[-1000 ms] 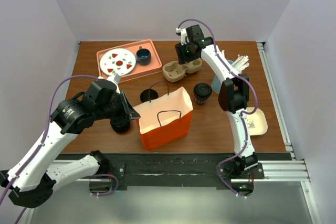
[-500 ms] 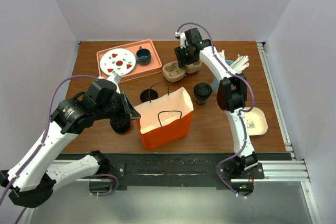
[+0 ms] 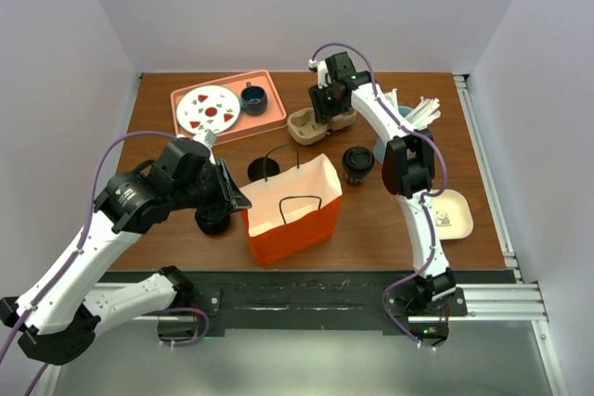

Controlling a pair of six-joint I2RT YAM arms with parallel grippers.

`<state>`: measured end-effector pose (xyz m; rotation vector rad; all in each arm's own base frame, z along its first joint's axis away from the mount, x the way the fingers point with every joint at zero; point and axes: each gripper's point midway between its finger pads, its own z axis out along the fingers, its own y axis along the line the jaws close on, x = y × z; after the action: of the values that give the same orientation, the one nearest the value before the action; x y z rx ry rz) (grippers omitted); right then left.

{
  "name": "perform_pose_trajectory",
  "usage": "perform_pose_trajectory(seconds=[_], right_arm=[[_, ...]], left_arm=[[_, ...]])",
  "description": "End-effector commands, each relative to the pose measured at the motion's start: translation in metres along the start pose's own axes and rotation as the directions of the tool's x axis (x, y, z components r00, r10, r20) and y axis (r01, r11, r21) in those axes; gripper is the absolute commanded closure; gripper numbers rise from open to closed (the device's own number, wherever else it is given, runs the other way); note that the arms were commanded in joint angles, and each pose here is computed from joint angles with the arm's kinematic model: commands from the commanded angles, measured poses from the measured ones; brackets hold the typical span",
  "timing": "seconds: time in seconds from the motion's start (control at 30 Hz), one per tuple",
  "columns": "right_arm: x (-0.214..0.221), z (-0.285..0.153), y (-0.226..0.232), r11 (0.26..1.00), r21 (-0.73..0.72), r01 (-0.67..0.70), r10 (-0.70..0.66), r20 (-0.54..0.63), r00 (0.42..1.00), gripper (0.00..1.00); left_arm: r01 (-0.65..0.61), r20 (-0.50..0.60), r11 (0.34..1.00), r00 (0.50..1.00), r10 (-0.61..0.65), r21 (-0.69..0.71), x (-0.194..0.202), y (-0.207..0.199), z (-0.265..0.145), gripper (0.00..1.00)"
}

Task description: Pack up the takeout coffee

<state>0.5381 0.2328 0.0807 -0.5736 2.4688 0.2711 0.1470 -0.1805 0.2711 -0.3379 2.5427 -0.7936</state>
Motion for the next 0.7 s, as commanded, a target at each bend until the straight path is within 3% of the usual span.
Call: perform_pose_trajectory(seconds=[0.0, 0.13, 0.33, 0.57, 0.67], right_arm=[[-0.033, -0.022, -0.001, 1.000, 0.001, 0.013, -0.013, 0.098, 0.995, 0.55], [-0.043, -0.028, -0.003, 1.000, 0.009, 0.018, -0.020, 0.133, 0.991, 0.57], [-0.049, -0.032, -0.002, 1.000, 0.013, 0.020, -0.021, 0.152, 0.988, 0.50], [-0.052, -0.035, -0.002, 1.000, 0.013, 0.022, -0.024, 0.163, 0.986, 0.54], [-0.056, -0.038, -0.002, 1.000, 0.012, 0.018, -0.020, 0.177, 0.984, 0.51]], left_arm=[[-0.016, 0.035, 0.999, 0.999, 0.015, 0.047, -0.009, -0.012, -0.008, 0.68], [-0.018, 0.037, 0.999, 0.999, 0.016, 0.049, -0.009, -0.012, -0.009, 0.67], [-0.018, 0.037, 0.999, 0.999, 0.016, 0.051, -0.009, -0.012, -0.009, 0.67], [-0.018, 0.040, 0.998, 0.999, 0.016, 0.053, -0.009, -0.012, -0.010, 0.66], [-0.017, 0.041, 0.998, 0.999, 0.015, 0.052, -0.009, -0.012, -0.009, 0.66]])
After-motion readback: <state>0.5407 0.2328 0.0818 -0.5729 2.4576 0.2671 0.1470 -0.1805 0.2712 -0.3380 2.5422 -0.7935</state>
